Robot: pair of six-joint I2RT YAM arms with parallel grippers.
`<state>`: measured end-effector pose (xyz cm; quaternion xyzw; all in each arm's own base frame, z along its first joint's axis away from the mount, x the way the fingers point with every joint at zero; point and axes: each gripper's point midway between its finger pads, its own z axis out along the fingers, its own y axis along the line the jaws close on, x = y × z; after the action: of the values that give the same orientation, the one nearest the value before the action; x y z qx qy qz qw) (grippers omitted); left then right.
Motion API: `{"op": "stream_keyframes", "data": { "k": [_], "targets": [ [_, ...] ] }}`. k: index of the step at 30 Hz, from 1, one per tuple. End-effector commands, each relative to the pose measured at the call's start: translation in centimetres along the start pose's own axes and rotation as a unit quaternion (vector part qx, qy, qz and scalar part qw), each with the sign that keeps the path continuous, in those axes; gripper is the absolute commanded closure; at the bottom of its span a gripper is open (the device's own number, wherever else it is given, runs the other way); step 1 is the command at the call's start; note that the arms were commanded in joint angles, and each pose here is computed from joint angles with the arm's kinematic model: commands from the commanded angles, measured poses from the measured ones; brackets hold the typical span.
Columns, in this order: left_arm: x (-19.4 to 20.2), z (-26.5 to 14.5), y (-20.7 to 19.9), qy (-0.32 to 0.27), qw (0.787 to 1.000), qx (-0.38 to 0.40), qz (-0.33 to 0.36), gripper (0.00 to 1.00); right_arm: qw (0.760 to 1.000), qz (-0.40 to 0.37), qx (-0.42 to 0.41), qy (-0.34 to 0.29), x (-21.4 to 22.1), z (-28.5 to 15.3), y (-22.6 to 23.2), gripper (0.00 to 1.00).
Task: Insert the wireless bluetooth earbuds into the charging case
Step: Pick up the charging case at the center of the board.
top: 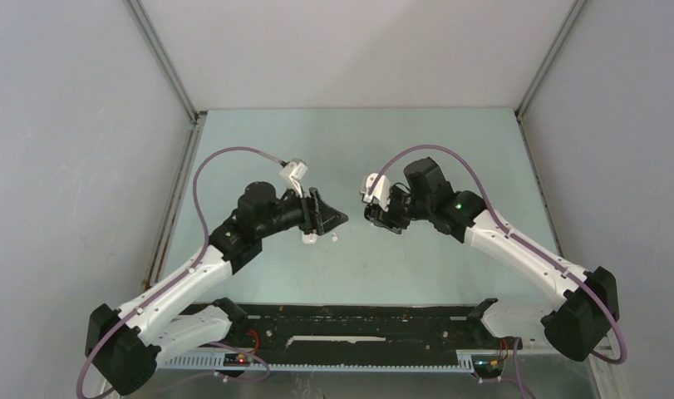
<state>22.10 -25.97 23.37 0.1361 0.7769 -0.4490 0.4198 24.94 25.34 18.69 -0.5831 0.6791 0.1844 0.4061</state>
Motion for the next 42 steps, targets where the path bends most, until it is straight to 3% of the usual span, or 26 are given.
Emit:
{"op": "stream_keyframes", "data": {
  "k": [1, 11, 14, 27, 42],
  "targets": [
    [-1.9, 0.6, -3.4, -0.011, 0.998, 0.066, -0.022, 0.35, 0.998, -0.038, 0.002, -0.049, -2.5, -1.3, 0.0, 0.71],
    [-0.8, 2.8, -3.8, 0.023, 0.996, 0.077, -0.039, 0.46, 0.997, -0.058, -0.027, -0.052, -3.0, -0.8, 1.8, 0.70],
    [-0.3, 3.5, -3.9, 0.044, 0.994, 0.085, -0.050, 0.53, 0.996, -0.060, -0.028, -0.052, -3.1, -0.7, 1.9, 0.69],
    [1.1, 5.0, -4.1, 0.081, 0.989, 0.099, -0.077, 0.54, 0.996, -0.065, -0.026, -0.050, -3.1, -0.4, 2.1, 0.68],
    [2.1, 5.7, -4.3, 0.100, 0.985, 0.110, -0.089, 0.61, 0.996, -0.070, -0.027, -0.043, -3.1, 0.2, 2.4, 0.67]
  ]
}}
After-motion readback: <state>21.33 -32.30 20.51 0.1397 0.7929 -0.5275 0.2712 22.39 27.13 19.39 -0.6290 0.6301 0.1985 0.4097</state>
